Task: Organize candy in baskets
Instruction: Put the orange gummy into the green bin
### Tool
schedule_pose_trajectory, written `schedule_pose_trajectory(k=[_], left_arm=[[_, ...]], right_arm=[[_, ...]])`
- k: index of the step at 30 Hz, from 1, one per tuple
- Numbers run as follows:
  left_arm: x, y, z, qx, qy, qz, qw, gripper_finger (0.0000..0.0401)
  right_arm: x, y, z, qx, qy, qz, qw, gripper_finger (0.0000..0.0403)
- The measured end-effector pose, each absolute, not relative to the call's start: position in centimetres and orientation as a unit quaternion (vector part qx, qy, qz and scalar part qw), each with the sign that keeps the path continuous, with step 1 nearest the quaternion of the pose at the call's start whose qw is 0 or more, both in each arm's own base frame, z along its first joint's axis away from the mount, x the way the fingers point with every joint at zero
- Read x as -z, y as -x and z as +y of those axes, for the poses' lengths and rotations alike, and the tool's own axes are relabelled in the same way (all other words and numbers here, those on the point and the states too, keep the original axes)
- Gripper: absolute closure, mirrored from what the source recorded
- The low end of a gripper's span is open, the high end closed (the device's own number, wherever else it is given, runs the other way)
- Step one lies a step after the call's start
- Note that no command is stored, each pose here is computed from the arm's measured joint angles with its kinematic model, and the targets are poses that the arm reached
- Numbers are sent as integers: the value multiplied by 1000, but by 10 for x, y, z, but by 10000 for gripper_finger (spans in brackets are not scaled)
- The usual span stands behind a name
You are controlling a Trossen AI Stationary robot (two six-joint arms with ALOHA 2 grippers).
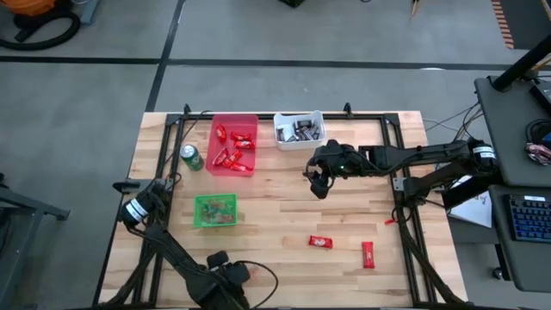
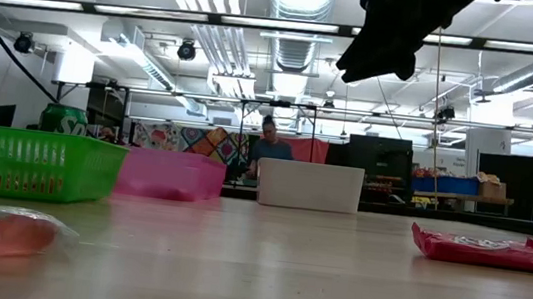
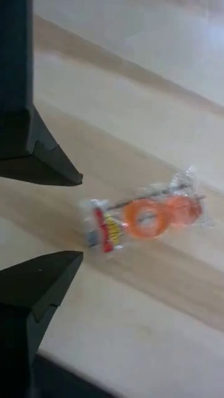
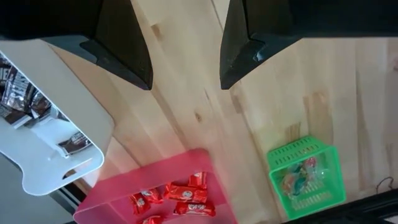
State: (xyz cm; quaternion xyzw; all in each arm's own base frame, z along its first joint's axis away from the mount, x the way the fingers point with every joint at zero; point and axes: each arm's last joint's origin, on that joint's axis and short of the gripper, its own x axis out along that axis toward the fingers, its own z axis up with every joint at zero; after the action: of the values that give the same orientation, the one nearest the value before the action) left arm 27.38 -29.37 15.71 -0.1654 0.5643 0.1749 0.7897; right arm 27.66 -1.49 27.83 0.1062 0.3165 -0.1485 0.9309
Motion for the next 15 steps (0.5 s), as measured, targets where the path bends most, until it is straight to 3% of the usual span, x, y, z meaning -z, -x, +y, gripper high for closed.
schedule_pose_trajectory(k=[7, 15], left_arm=[[-179, -269, -300, -201, 125, 523, 819, 236], [-155, -277, -303, -213, 79, 487, 843, 227]], right_arm=[[-278, -277, -10, 143, -110, 319, 931, 225], [-277, -277, -3, 134, -111, 322, 931, 225]])
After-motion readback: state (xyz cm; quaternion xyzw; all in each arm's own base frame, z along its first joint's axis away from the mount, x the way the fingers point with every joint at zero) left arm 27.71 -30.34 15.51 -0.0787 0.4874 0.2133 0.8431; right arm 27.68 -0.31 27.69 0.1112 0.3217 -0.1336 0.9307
